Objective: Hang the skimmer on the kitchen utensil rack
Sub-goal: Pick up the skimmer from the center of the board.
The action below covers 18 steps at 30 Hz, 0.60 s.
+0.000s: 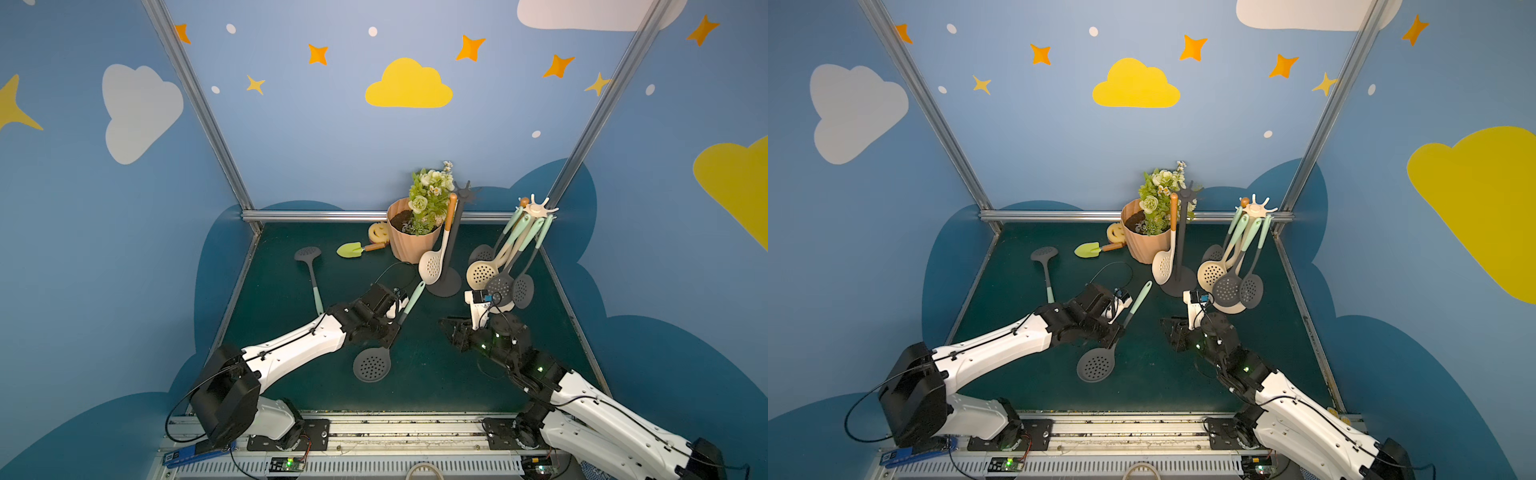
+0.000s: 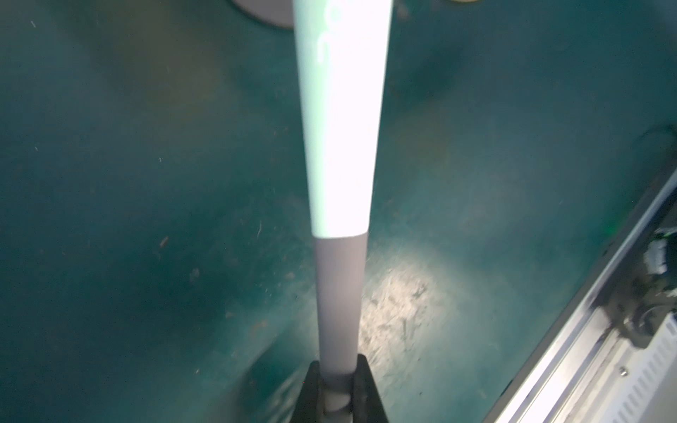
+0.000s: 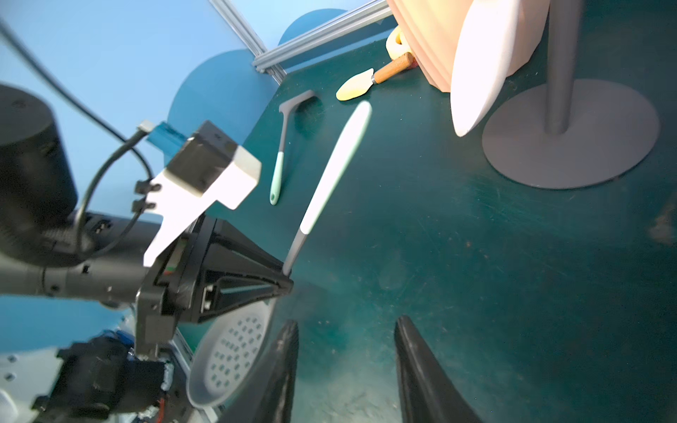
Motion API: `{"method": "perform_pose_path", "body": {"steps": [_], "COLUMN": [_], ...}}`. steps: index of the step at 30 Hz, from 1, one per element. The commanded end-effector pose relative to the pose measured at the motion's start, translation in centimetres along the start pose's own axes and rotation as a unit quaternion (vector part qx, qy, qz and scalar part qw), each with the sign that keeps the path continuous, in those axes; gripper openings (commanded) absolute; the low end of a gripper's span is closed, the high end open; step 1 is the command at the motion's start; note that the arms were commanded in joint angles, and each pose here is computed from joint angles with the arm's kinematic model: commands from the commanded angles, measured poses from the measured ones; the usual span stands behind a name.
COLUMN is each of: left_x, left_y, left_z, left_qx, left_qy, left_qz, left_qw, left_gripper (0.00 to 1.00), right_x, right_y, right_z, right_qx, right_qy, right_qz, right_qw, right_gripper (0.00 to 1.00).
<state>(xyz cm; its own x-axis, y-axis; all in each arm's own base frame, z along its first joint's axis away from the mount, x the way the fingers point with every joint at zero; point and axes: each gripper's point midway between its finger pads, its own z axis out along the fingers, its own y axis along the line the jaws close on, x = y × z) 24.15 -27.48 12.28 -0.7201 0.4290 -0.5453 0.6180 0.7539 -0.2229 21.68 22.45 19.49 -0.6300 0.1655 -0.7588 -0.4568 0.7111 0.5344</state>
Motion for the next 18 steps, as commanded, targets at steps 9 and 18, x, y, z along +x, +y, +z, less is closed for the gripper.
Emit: {"method": "perform_pose_path", "body": {"steps": [9, 18], "left_x": [-4.1, -5.7], "left_y": [-2.4, -3.4], "left_z": [-1.9, -2.8], "left_qx": [0.041, 0.059], "left_qy": [-0.092, -0.127], "left_qz": [0.001, -0.007], "left_qw": [0.995, 0.990], "left_gripper": [0.06, 0.06], "right_x": [-3.8, -3.9], "right_y": [2.6, 4.9], "right_z": [2.6, 5.0], "right_qx": [-0.032, -0.043], "right_qy": [-0.051, -0.037], "right_qz": [0.082, 0.070], "right_qw": [0.995, 0.996], "right_gripper": [0.45, 0.45]}}
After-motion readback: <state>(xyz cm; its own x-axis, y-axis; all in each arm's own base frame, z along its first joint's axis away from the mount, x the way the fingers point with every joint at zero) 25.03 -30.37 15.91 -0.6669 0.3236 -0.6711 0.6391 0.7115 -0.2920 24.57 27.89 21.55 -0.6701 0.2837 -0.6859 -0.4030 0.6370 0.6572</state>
